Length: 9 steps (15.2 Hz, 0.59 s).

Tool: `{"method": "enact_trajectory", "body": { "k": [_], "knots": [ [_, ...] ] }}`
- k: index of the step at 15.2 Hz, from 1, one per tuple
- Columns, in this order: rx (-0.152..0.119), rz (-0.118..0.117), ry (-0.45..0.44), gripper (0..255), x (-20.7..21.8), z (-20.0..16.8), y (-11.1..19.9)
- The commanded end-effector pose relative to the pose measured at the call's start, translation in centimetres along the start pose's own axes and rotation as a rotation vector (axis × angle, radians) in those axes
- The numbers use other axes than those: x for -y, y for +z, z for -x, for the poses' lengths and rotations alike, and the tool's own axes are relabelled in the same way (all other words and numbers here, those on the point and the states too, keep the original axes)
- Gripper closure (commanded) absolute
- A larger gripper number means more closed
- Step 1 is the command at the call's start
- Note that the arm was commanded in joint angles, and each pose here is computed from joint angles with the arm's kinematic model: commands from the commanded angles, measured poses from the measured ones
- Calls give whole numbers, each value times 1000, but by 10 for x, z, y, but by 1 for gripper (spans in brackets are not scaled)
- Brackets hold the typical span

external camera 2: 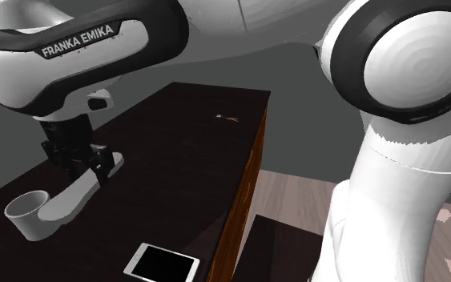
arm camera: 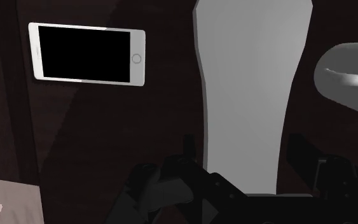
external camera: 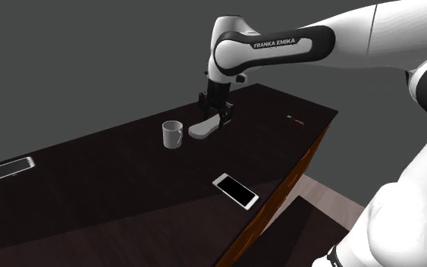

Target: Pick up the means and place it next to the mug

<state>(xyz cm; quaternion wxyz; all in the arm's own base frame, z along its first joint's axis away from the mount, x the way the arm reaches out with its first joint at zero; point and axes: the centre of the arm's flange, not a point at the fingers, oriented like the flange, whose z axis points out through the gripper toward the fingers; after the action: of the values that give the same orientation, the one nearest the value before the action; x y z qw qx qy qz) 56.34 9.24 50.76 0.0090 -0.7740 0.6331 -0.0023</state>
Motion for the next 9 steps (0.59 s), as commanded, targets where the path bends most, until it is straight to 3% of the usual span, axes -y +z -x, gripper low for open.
{"method": "enact_trajectory", "body": {
  "k": [1, 9],
  "knots": [
    [0, -1, 2, 255, 9, 26, 0],
    [0, -1, 2, 255, 53, 121, 2]
  ]
}}
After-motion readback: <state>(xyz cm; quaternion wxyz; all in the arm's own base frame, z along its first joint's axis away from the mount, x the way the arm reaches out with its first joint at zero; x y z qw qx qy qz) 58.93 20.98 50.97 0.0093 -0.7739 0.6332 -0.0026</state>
